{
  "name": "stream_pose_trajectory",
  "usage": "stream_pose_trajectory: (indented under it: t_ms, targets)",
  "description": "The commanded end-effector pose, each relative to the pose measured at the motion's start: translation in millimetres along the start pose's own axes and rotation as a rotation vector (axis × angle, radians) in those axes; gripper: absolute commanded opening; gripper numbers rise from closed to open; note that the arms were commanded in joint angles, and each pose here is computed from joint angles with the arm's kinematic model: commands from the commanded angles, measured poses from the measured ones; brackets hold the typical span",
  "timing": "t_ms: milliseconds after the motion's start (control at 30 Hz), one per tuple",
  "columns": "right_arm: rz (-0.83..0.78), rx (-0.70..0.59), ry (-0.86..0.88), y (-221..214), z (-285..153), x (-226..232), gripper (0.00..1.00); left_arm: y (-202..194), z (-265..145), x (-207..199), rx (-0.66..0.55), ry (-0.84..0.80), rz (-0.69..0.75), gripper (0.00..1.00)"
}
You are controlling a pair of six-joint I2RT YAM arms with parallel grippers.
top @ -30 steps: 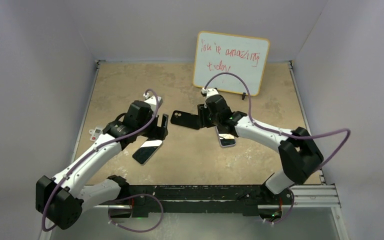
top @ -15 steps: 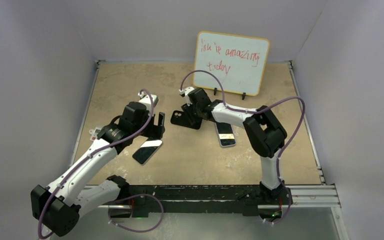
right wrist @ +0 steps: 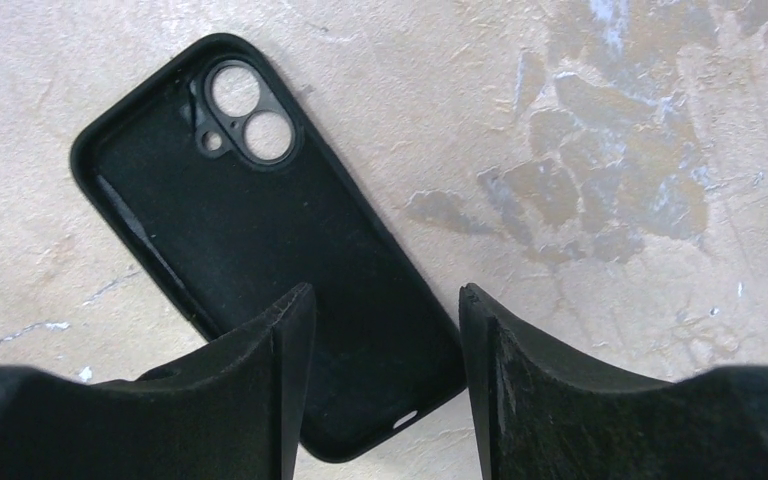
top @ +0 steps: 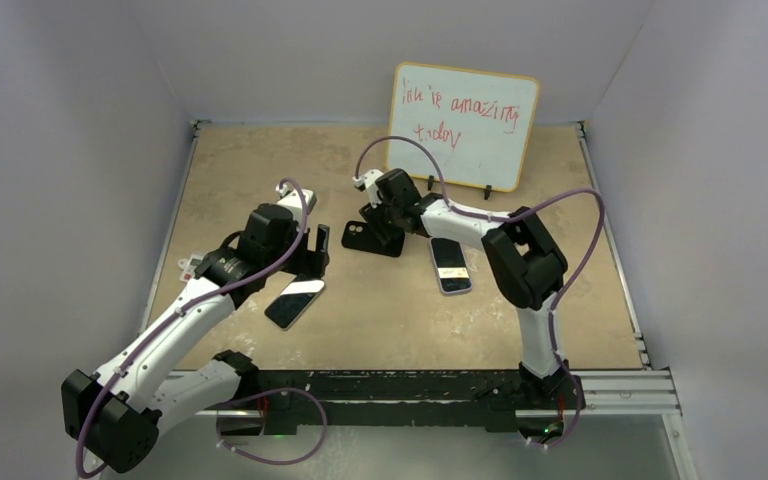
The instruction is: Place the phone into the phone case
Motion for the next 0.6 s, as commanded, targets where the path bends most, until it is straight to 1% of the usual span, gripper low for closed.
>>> stream_pose_trajectory:
  t_ms: [0, 200, 233, 367, 500, 567]
  targets:
    - [-0.025, -0.011, 0.009, 6.7, 5.4, -11.3, 0.57, 8.4, -0.4, -0.8, -0.042, -0.003, 0.006, 0.84]
    - [-0.047, 0.011, 0.048, -4.0, 14.6, -10.3, 0.60, 7.8, 1.4, 0.1, -0.038, 0.004, 0.006, 0.84]
    - [-0.044, 0.016, 0.053, -5.9, 15.4, -11.0, 0.59, 7.5, 2.1, 0.2, -0.035, 0.005, 0.007, 0.84]
    - [-0.016, 0.030, 0.083, -12.3, 10.0, -7.0, 0.46, 6.8, 3.9, 0.9, -0.029, 0.011, 0.009, 0.84]
    - [0.016, 0.011, 0.096, -17.6, -3.9, 0.0, 0.29, 5.4, 6.4, 1.6, -0.020, 0.017, 0.008, 0.84]
    - [0.024, 0.009, 0.102, -20.4, -9.0, 2.8, 0.22, 3.6, 9.2, 1.0, -0.010, 0.015, 0.009, 0.84]
Point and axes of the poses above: each gripper's point midway between its finger pads, its own z axis out along the fingers, its own x axis along the line the jaws close on, y = z × x, the point moved 2 cm from there along -z, back along the fingers, and after that the axes turned 14 degrees about -z, right-handed, at the moved point
